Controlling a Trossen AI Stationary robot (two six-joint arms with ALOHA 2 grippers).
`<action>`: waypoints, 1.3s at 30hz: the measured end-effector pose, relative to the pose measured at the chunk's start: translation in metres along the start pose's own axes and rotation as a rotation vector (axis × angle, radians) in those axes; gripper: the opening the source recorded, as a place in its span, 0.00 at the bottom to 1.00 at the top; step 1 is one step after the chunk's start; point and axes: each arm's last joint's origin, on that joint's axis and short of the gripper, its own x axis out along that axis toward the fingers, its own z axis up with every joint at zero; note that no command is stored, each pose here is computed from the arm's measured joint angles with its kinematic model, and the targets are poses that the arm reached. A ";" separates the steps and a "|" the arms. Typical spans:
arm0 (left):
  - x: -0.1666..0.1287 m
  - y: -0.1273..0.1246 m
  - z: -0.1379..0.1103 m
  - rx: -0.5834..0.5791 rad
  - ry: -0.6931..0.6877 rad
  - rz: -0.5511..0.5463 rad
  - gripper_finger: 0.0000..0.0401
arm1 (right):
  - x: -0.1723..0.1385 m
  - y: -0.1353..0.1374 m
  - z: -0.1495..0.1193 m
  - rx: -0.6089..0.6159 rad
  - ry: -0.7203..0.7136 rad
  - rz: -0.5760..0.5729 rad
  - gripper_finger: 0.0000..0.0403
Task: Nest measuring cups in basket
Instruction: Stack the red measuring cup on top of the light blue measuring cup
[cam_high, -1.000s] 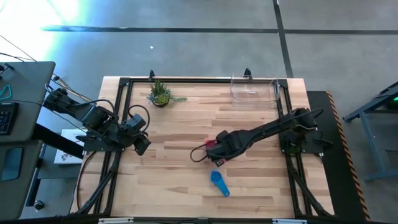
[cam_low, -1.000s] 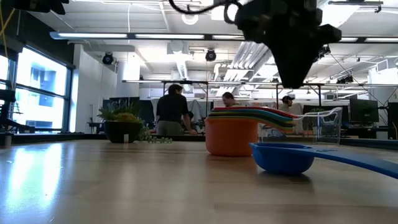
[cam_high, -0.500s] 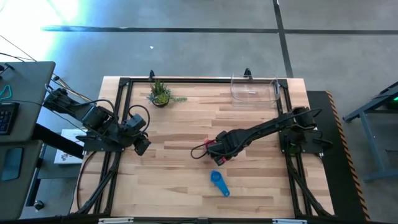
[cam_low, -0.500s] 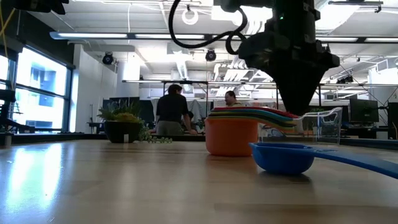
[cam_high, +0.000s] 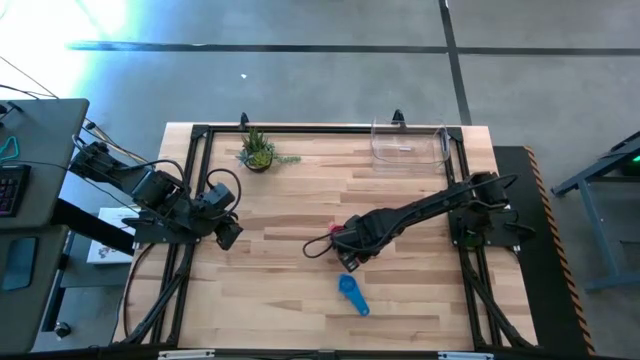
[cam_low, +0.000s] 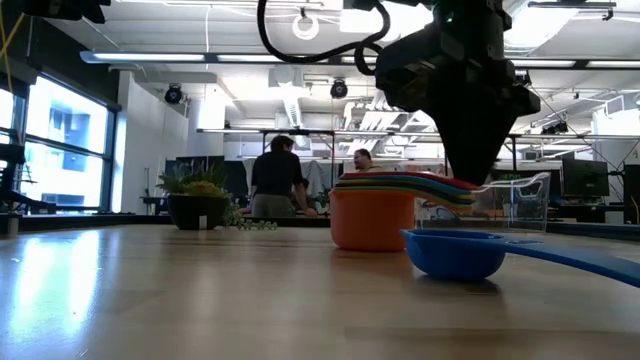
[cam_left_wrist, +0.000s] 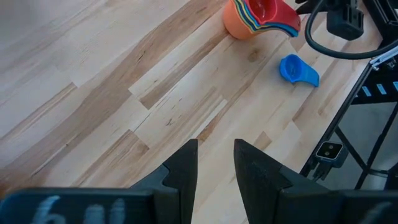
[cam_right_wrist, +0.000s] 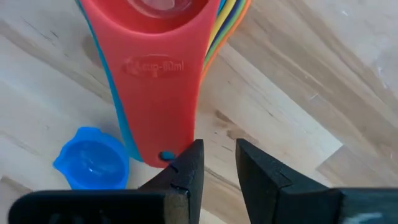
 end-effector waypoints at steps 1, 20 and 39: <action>0.000 0.000 0.000 0.000 0.000 0.000 0.24 | 0.000 0.000 0.000 -0.001 0.004 0.002 0.21; 0.000 0.000 0.000 0.000 -0.002 0.000 0.24 | -0.025 0.020 -0.005 -0.021 -0.036 0.102 0.21; 0.000 0.000 0.001 0.008 -0.025 0.009 0.24 | -0.008 0.058 -0.004 0.062 -0.108 0.265 0.21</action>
